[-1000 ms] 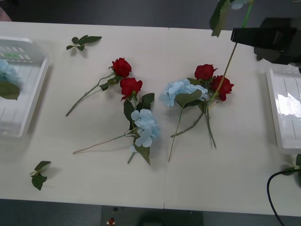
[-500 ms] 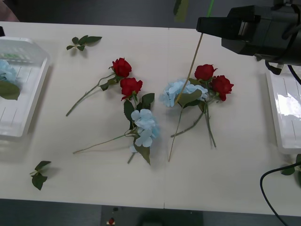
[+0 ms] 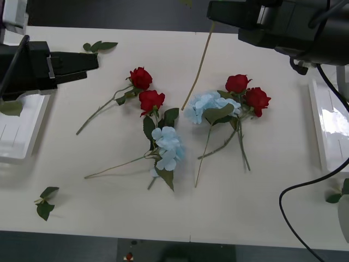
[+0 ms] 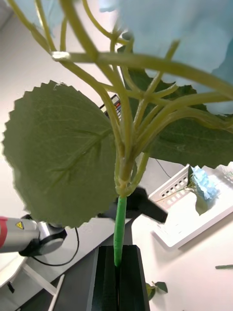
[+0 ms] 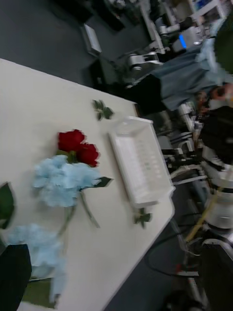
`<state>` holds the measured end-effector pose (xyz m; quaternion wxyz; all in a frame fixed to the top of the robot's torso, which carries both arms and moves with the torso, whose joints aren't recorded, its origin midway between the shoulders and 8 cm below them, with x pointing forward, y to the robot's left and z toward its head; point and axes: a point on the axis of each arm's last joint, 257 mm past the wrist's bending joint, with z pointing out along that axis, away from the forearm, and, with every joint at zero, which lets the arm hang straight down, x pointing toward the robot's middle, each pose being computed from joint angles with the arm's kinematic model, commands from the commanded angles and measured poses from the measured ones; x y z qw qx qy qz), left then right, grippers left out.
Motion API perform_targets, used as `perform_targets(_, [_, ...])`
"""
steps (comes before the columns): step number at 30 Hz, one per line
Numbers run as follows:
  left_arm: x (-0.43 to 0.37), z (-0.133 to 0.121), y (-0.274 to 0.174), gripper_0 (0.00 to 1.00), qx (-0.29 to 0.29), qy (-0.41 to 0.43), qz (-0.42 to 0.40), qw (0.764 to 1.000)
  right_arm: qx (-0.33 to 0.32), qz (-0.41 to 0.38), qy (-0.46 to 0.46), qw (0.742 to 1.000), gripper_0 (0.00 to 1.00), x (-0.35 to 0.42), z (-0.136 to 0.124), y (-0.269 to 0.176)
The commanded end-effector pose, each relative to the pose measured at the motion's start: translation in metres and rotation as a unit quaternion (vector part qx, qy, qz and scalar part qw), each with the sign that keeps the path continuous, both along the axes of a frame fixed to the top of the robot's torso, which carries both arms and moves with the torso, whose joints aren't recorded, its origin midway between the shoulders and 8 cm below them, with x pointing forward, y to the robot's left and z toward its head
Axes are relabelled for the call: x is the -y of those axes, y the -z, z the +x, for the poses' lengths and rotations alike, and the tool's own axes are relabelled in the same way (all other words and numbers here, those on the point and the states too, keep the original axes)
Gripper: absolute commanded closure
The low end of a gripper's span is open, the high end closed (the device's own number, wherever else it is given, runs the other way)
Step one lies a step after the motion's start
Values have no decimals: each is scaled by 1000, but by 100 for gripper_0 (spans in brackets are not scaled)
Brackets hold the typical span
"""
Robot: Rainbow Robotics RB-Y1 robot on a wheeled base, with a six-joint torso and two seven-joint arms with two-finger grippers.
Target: Put the red flowers into the right box and the blue flowers into the left box
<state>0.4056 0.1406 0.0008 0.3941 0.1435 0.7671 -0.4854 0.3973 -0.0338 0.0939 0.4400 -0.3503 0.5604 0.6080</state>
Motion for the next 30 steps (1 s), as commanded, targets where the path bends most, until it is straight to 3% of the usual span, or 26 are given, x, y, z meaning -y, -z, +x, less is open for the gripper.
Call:
perform_targets(1, [40, -31, -43, 0, 19, 61, -43, 997, 10, 1, -11, 1000, 100, -8, -10, -16])
perform_targets(9, [109, -31, -65, 0, 69, 107, -52, 990, 10, 1, -11, 1000, 100, -8, -10, -16])
perform_targets(29, [180, -35, -21, 0, 35, 155, -23, 987, 10, 1, -11, 1000, 100, -8, -10, -16])
perform_targets(30, [182, -36, -20, 12, 36, 156, -21, 987, 10, 1, -11, 1000, 100, -8, -10, -16])
